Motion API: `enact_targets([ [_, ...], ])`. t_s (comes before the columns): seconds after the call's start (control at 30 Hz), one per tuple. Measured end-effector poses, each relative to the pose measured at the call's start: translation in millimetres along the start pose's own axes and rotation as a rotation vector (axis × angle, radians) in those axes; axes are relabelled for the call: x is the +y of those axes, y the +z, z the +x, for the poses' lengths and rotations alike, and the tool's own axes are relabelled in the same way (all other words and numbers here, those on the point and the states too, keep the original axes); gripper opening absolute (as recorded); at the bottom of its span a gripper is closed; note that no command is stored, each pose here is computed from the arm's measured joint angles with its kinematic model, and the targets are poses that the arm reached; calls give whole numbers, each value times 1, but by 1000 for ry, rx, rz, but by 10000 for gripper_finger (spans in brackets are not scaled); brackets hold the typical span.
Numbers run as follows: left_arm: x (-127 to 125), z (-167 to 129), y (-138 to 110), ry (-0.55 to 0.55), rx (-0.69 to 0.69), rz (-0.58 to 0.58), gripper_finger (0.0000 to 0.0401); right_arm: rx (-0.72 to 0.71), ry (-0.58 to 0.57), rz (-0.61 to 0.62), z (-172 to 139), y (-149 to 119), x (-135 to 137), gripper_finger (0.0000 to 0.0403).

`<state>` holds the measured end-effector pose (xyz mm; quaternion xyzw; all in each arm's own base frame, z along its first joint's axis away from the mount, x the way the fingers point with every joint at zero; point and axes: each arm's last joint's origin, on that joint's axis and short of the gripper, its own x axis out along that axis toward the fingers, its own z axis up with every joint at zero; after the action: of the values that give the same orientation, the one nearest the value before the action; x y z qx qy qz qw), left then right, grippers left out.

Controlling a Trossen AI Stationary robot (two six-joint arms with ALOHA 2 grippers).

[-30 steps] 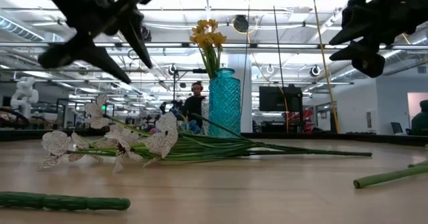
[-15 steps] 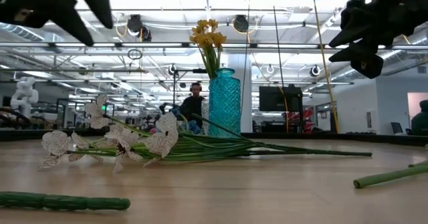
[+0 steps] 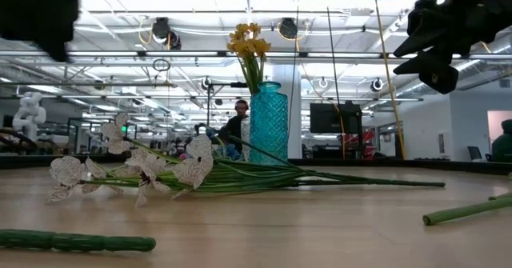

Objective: Sort flowers into vase by color
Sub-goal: Put the red flowers into the blue vase

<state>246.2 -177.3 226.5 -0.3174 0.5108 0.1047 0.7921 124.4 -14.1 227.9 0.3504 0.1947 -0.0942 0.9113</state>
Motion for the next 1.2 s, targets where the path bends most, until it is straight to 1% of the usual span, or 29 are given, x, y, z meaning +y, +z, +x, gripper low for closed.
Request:
enact_targets([
  [0.1,-5,11,-7,-35,94,122,150,0,0,8,0,0,0,143],
  [0.3,-9,32,-20,-9,253,242,150,0,0,22,0,0,0,143],
  [0.47,-10,42,-30,97,328,282,150,0,0,27,0,0,0,143],
  [0.63,-13,60,-47,77,416,373,150,-3,-5,29,0,0,0,143],
  [0.73,-11,75,-59,114,461,426,150,-3,-6,35,0,0,0,143],
  [0.87,-8,91,-71,169,500,445,147,-3,-6,45,0,0,0,143],
  [0.93,-7,94,-73,176,535,436,132,-3,-6,53,0,0,0,143],
  [0.97,-6,94,-74,179,554,432,119,-3,-6,54,0,0,0,143],
  [1.03,-3,92,-74,194,596,419,78,-4,-6,61,0,0,0,143],
  [1.1,-2,85,-69,220,636,395,28,-7,-1,69,0,1,0,143],
  [1.13,-3,80,-66,235,638,372,17,-10,5,73,0,1,1,143],
  [1.2,0,67,-58,286,625,326,15,-17,16,76,0,2,2,143],
])
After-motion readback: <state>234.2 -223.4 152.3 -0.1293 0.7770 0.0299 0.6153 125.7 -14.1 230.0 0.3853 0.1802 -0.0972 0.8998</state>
